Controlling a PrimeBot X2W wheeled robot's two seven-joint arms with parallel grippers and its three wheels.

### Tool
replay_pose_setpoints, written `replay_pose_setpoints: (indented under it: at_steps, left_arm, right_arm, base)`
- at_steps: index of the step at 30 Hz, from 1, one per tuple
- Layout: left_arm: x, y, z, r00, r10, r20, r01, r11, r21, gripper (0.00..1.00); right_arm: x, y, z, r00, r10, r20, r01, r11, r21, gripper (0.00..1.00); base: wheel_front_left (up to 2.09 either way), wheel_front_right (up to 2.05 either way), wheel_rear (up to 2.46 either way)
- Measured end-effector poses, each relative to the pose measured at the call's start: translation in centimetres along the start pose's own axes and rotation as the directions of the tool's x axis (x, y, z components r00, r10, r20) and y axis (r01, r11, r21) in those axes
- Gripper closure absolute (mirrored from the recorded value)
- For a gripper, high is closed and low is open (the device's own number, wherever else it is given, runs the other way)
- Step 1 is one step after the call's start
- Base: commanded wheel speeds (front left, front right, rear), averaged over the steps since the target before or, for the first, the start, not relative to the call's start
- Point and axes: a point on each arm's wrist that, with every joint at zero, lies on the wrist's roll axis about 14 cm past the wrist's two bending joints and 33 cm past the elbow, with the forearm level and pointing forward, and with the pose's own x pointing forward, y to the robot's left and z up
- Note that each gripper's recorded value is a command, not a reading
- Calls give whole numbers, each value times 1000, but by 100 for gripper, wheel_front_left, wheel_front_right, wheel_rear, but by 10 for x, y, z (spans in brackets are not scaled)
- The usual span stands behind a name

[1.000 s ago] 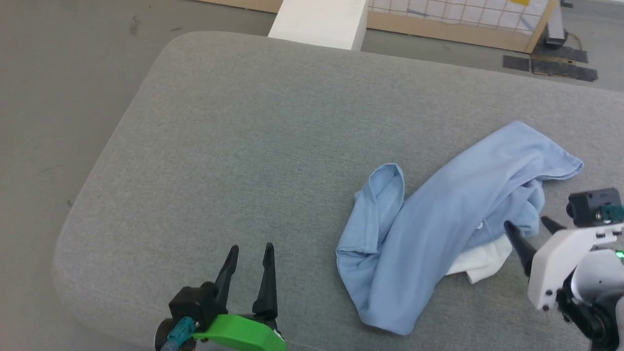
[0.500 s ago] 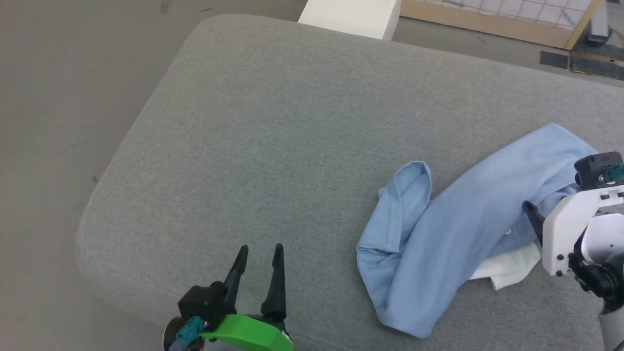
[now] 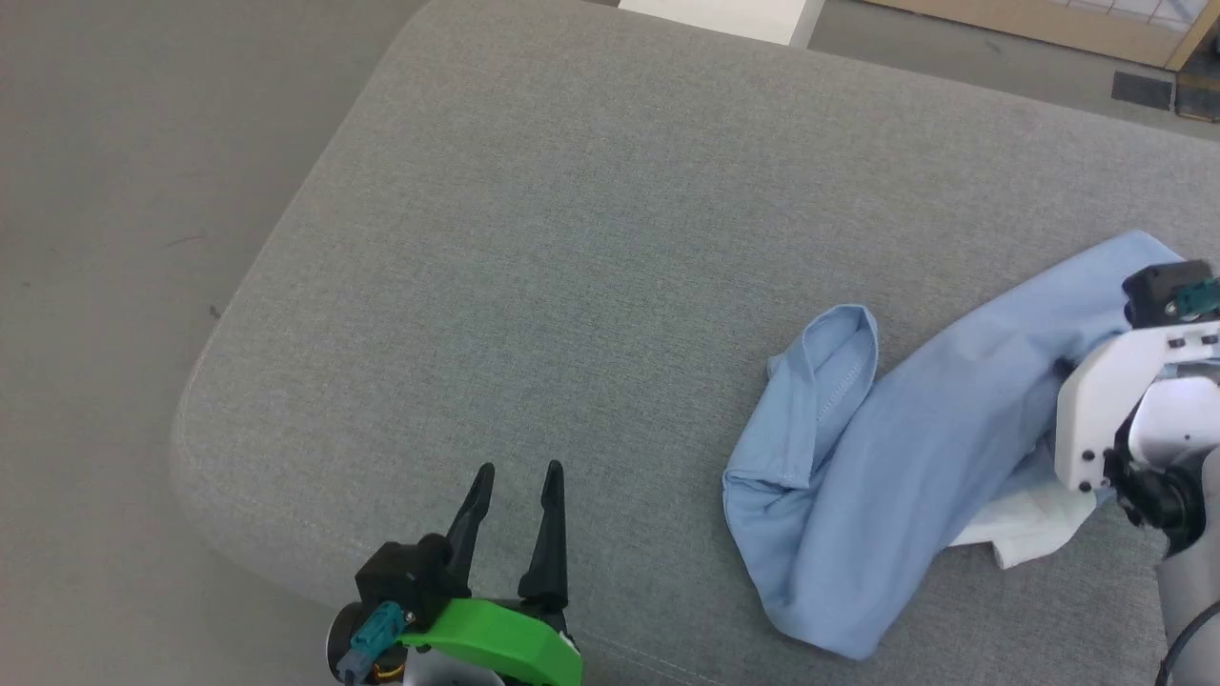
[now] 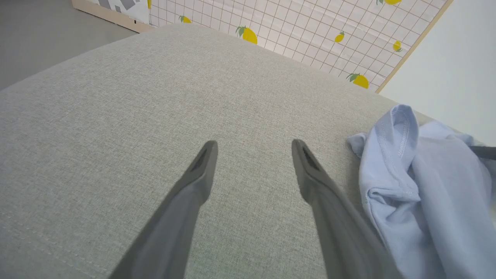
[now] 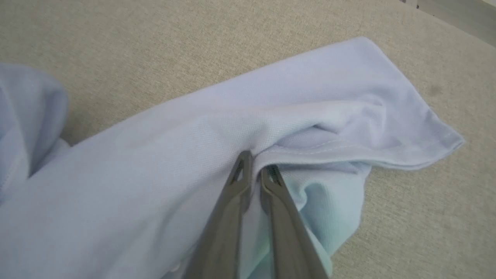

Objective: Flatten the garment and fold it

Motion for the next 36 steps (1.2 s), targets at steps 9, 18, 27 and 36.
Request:
replay_pose_setpoints:
  at_steps: [9, 18, 27, 36]
  left_arm:
    - [1, -5, 5, 1000, -18, 18, 18, 1000, -6, 0]
    - [3, -22, 5, 997, -80, 22, 80, 997, -14, 0]
    - [17, -46, -15, 986, -164, -38, 164, 986, -8, 0]
    - [25, -57, -23, 978, -200, -62, 200, 980, 0, 0]
  right_arm:
    - [-33, -6, 82, 956, -11, 293, 9, 1000, 6, 100]
    - [-141, -69, 105, 812, -194, 550, 101, 976, 196, 100]
    - [-163, -118, -124, 905, -420, 61, 346, 814, 467, 100]
    - [-152, -103, -136, 916, -390, 94, 290, 805, 517, 0]
  base:
    - [0, 0, 0]
    - [0, 0, 0]
    - [0, 0, 0]
    - [0, 0, 0]
